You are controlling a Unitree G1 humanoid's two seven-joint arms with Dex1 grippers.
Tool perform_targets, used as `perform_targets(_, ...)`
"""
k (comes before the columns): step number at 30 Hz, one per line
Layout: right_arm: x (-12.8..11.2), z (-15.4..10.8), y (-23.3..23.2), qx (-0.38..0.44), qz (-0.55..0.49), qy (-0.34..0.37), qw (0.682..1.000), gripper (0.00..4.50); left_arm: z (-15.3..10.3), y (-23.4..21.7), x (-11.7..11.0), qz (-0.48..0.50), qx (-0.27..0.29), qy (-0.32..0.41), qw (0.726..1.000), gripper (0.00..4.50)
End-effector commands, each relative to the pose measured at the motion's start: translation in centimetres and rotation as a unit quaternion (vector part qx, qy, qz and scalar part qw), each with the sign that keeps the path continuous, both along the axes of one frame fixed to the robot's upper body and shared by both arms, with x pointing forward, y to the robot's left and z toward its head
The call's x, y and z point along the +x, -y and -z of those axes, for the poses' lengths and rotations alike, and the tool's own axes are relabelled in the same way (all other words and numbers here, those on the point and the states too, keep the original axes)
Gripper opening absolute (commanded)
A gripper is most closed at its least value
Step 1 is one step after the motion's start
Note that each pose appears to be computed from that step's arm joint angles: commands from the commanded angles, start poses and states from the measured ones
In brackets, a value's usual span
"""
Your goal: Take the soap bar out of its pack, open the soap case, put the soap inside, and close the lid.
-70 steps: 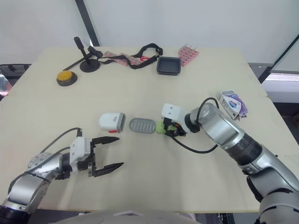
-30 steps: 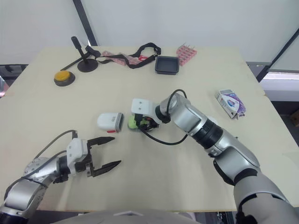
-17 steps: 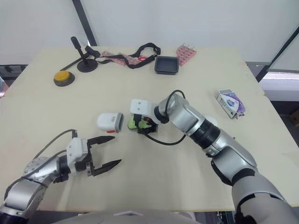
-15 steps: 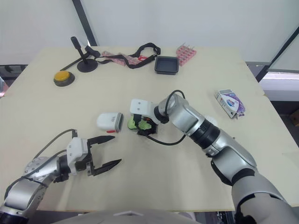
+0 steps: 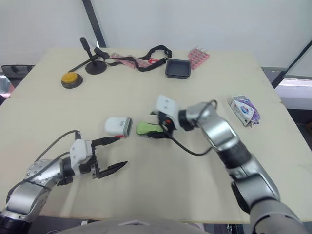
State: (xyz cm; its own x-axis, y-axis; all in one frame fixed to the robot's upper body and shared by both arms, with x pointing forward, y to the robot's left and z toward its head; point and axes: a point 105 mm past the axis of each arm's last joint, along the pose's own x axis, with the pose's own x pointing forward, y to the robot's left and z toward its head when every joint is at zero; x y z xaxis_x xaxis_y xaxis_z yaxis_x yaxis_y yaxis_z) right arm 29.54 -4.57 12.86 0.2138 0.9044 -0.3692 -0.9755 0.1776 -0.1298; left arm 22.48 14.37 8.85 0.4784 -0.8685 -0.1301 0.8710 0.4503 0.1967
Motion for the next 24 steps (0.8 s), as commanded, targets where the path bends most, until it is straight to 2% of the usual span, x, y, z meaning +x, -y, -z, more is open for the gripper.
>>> perform_targets(1,-2.3,-1.9,1.7,0.081,-0.019,0.033,0.996,4.48,-1.5,-0.7,1.1,-0.004,0.012,0.039,0.999,4.50)
perform_targets(6,-4.8,-0.4,4.1,0.134,0.010,0.051,0.990,4.48,-2.4,-0.9,3.0,0.017,0.028,0.043,0.999,4.50)
perform_targets(10,-5.5,0.4,4.9,0.153,0.028,0.061,0.986,4.48,-2.0,-0.6,3.0,0.064,0.059,0.040,0.995,4.50)
perform_targets(14,-5.7,1.6,5.8,0.145,0.043,0.068,0.986,4.48,-2.3,-0.8,4.0,0.077,0.072,0.039,0.994,4.50)
perform_targets(19,-6.0,2.0,6.1,0.139,0.043,0.074,0.987,4.48,-3.9,-2.4,7.1,0.065,0.085,0.022,0.994,4.50)
perform_targets(24,-5.8,2.0,5.9,0.138,0.040,0.074,0.987,4.48,-3.5,-3.9,8.8,0.096,0.163,0.006,0.982,4.50)
